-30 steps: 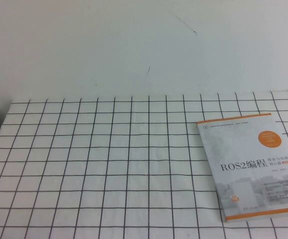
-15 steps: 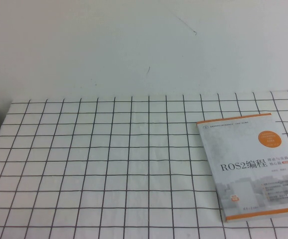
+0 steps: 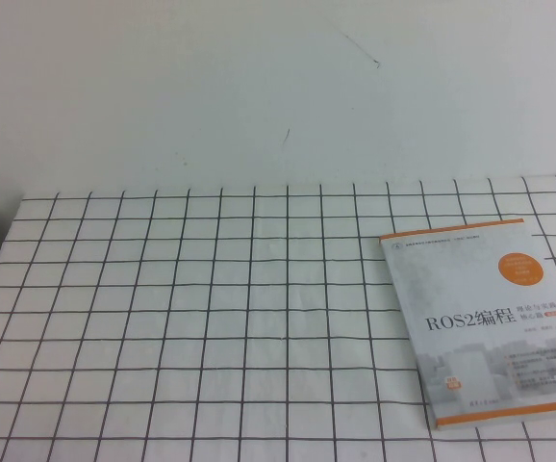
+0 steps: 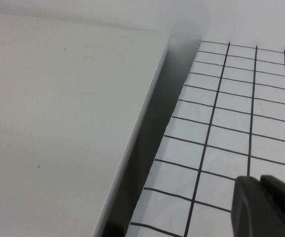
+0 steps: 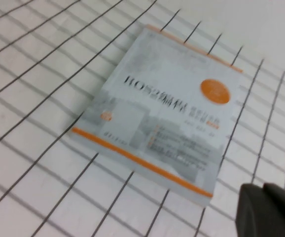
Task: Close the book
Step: 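Close the open booklet and leave it lying on the table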
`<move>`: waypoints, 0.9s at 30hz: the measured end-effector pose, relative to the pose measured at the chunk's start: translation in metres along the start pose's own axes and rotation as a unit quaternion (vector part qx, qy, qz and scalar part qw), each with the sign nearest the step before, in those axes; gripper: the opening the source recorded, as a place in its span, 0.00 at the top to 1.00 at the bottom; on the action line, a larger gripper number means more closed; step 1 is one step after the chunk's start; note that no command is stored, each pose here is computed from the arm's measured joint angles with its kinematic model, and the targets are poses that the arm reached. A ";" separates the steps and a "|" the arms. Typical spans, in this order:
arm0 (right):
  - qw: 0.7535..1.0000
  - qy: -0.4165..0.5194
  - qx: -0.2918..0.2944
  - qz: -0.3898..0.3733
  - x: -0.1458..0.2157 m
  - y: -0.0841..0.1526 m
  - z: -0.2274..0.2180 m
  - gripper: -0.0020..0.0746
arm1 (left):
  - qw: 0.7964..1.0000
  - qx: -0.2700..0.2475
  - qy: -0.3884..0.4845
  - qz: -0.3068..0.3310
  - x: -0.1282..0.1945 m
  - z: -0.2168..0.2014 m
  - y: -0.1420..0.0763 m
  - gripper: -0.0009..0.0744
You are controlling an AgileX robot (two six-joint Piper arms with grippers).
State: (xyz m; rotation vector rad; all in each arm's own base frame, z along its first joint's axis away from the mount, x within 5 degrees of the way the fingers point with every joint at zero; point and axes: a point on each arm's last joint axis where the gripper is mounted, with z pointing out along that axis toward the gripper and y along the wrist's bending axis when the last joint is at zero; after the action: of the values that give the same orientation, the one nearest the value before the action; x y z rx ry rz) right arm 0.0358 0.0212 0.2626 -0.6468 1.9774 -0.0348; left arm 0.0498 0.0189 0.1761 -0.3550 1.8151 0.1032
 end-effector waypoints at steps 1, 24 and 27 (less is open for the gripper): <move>1.000 -0.018 0.015 -0.001 0.004 0.000 0.002 0.98 | 1.000 0.000 0.000 0.000 0.000 0.000 0.000 0.99; 0.993 -0.052 0.099 -0.022 0.076 0.012 0.055 0.98 | 1.000 -0.002 -0.001 0.001 0.000 0.000 0.000 0.99; 0.993 -0.052 0.099 -0.022 0.076 0.012 0.055 0.98 | 1.000 -0.002 -0.001 0.001 0.000 0.000 0.000 0.99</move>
State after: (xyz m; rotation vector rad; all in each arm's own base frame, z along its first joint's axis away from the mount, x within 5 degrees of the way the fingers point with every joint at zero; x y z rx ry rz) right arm 0.0506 0.0103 0.1701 -0.5520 1.8306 -0.2170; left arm 0.0496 0.0192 0.1761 -0.3557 1.8144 0.1096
